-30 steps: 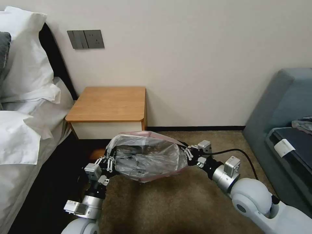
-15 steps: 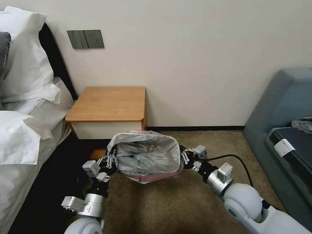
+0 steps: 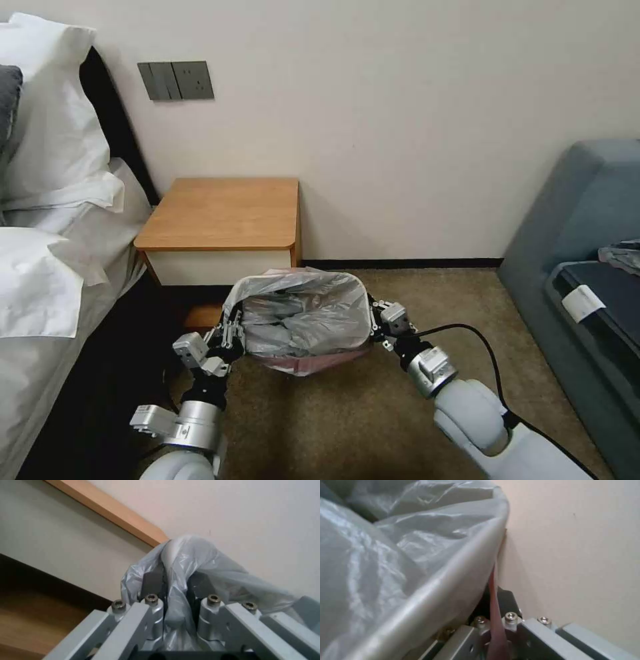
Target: Pick up the garbage bag from the table and place it over the trash can.
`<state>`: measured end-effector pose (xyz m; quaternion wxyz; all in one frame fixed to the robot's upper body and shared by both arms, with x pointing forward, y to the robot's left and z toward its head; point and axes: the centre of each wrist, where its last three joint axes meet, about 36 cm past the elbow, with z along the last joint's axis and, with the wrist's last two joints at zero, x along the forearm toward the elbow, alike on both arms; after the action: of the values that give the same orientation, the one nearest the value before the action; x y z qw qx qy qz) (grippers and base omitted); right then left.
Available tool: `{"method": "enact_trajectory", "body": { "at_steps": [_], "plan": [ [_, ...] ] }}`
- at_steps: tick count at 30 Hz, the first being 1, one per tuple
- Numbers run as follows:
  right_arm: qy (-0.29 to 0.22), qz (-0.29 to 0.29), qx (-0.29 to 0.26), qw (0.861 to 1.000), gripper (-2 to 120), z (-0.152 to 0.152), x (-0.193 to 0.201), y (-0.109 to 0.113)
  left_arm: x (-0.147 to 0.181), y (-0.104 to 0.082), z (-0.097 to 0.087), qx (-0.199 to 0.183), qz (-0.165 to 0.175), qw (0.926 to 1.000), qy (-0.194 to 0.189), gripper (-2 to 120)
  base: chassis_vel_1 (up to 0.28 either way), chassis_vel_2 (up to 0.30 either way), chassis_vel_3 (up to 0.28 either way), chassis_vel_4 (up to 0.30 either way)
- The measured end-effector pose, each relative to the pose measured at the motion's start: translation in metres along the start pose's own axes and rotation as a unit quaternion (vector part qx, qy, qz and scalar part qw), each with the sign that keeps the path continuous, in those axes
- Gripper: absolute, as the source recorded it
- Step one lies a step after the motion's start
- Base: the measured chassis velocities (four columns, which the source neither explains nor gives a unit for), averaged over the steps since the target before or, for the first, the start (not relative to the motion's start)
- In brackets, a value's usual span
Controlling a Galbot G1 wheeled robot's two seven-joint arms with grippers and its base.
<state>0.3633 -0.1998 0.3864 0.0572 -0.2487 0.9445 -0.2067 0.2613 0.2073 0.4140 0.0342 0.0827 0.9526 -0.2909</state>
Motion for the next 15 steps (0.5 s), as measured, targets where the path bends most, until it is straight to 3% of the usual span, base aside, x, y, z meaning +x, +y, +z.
{"method": "enact_trajectory", "body": {
  "at_steps": [15],
  "plan": [
    [0.014, 0.042, 0.132, 0.990, 0, 0.036, -0.015, 0.010, 0.005, -0.008, 0.004, 0.031, -0.003, 0.9994, 0.017, 7, 0.000, 0.000, 0.000, 0.000]
  ]
}}
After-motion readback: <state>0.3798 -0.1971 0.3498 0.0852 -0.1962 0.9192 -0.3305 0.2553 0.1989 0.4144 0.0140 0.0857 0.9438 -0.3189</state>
